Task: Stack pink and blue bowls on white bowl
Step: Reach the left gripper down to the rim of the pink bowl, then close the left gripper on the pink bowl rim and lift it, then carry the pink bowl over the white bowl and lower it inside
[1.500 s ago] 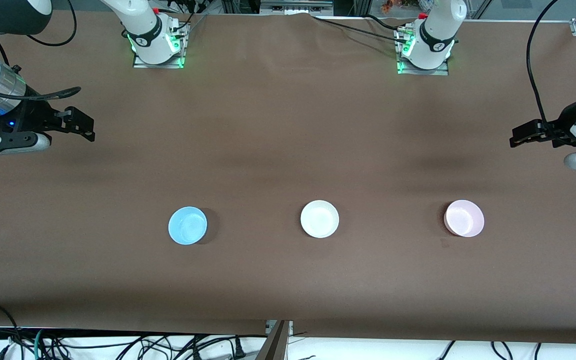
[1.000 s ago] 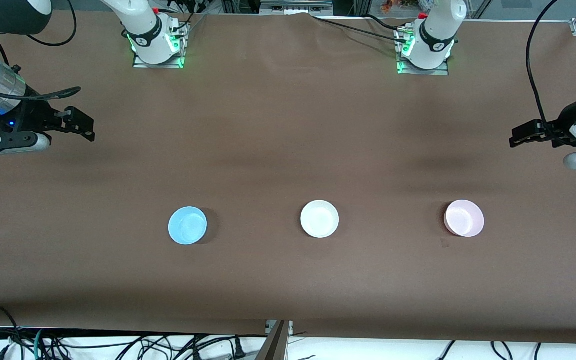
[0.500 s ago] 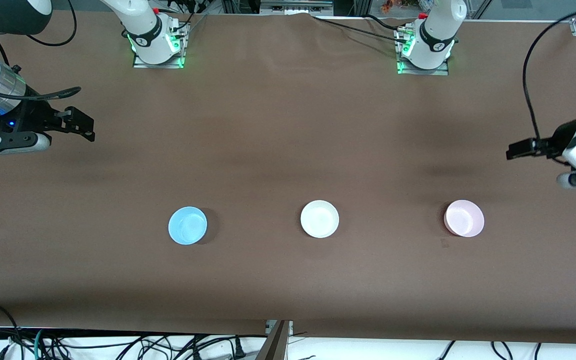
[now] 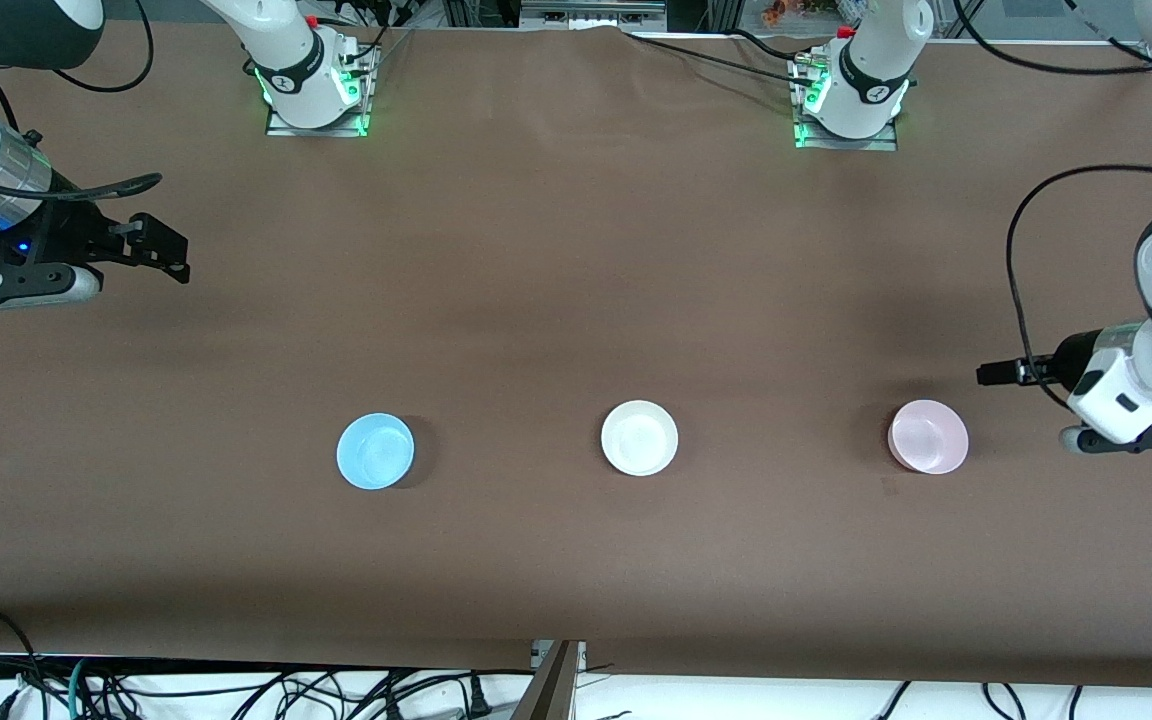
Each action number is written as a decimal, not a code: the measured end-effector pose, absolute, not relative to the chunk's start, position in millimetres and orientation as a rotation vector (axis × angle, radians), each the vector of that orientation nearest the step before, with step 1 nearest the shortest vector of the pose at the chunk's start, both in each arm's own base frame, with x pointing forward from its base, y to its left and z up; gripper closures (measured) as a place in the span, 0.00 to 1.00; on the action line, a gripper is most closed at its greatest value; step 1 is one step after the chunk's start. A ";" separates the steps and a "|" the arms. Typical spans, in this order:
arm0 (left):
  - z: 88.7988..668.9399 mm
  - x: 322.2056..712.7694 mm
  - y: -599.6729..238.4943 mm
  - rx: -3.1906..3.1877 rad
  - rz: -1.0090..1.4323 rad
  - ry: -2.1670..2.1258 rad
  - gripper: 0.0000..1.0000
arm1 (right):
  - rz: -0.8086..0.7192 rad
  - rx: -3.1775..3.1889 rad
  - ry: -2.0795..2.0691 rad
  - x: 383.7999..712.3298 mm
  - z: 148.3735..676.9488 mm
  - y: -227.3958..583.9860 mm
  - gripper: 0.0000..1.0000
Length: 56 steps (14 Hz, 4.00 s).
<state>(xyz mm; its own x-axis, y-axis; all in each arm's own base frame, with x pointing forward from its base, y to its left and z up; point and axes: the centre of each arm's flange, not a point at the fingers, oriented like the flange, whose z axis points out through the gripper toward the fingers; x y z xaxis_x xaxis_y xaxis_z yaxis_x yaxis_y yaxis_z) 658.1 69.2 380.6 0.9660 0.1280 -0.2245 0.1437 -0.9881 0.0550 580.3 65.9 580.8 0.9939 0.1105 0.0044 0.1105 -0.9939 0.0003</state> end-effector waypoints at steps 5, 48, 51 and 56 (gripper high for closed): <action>309.0 667.8 101.2 3.006 -0.232 0.184 0.00 | 0.007 3.137 0.174 580.3 580.8 65.9 0.00; 261.7 657.0 -305.1 2.849 -0.096 0.435 0.97 | 0.019 3.141 0.168 581.3 581.5 64.5 0.00; 247.0 648.9 -320.8 2.864 -0.113 0.443 0.97 | 0.019 3.141 0.168 581.3 581.5 64.5 0.00; 240.0 647.8 -329.3 2.844 -0.093 0.465 0.97 | 0.026 3.143 0.167 581.8 581.9 64.9 0.00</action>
<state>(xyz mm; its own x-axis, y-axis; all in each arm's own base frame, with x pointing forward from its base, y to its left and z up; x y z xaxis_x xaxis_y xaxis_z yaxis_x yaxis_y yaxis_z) 647.8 -329.3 240.0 0.9467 0.3050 -0.1035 0.3214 -0.9156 0.2418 581.8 64.9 581.9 0.9942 0.1061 0.0171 0.1062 -0.9943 -0.0051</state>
